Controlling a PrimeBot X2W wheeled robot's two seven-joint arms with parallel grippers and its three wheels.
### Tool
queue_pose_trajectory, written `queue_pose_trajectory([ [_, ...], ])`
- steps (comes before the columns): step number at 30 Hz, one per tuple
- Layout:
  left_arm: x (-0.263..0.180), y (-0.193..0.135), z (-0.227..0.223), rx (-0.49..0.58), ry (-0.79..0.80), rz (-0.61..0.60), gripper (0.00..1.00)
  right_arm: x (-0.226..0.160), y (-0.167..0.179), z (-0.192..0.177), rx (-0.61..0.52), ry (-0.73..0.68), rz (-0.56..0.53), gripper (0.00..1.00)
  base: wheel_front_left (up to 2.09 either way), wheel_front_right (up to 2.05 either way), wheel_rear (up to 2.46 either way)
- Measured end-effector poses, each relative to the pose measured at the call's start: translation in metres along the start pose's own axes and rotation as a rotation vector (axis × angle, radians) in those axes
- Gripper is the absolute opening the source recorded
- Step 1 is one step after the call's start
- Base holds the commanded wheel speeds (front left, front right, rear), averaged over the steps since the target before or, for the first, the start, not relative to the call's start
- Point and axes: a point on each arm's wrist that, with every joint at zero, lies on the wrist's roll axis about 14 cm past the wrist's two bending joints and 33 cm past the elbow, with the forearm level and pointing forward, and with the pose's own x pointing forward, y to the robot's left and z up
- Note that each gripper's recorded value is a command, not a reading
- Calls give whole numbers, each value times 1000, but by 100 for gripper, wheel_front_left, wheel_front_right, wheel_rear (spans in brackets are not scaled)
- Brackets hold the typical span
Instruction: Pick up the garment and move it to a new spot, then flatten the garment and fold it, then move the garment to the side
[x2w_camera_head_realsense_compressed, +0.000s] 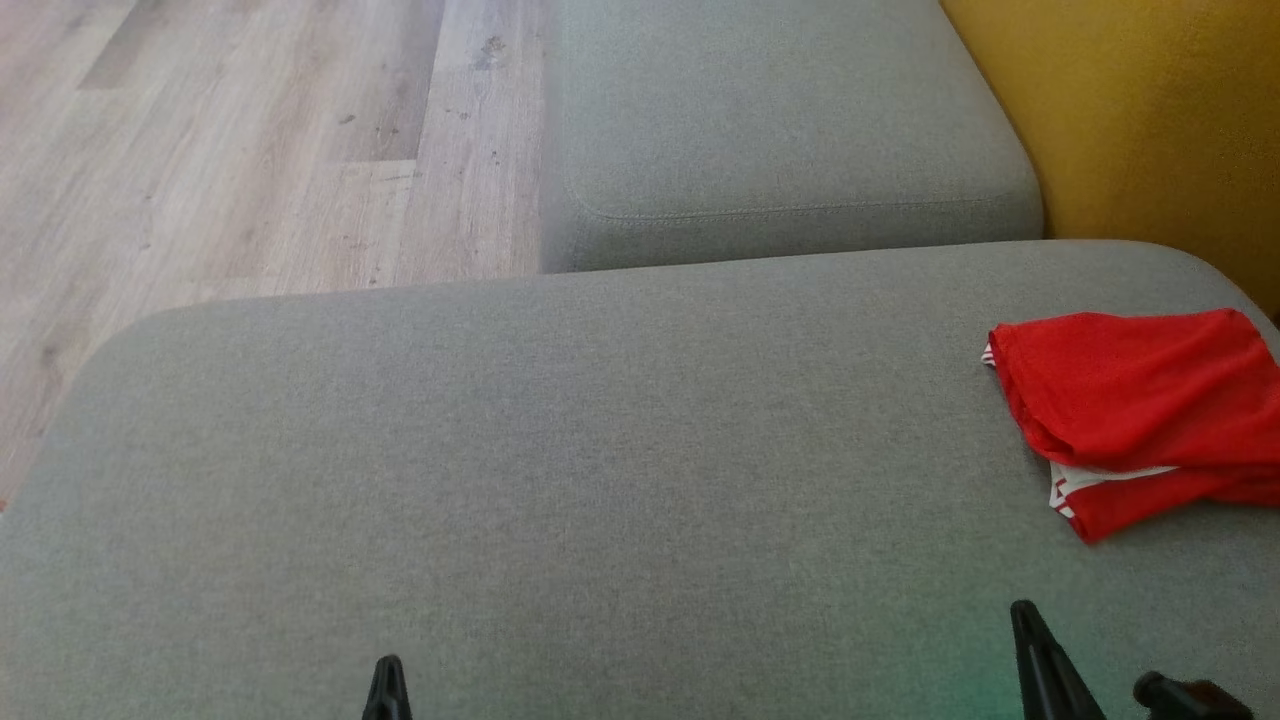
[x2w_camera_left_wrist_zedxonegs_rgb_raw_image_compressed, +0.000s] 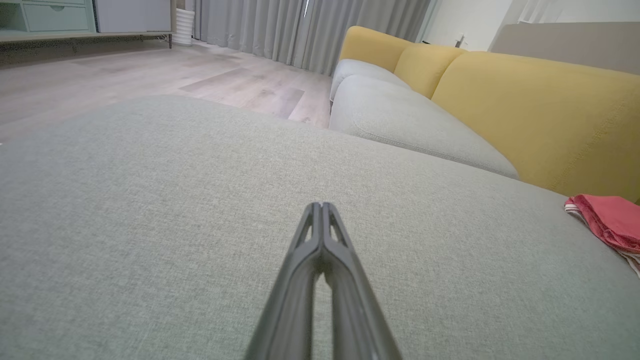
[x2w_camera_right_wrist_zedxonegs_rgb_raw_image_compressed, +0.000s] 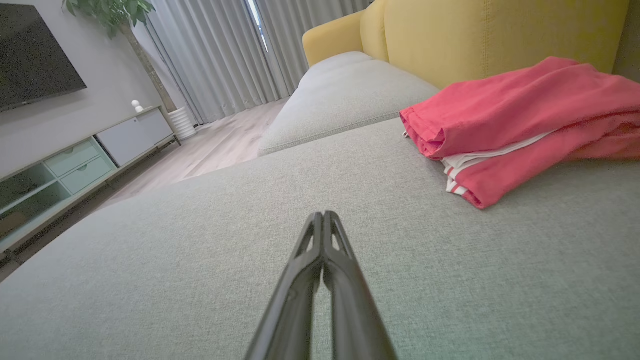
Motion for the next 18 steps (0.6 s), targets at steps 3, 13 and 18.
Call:
queue_pose_trajectory([
  [3,1,2,-1,-22,8,9,0,1,-1,1,22,-2,-6,0,0,0,0],
  [13,13,5,1,-147,32,13,0,10,-8,8,147,-14,-38,0,0,0,0],
  [18,15,10,-1,-204,51,29,0,14,-11,10,205,-15,-52,0,0,0,0],
])
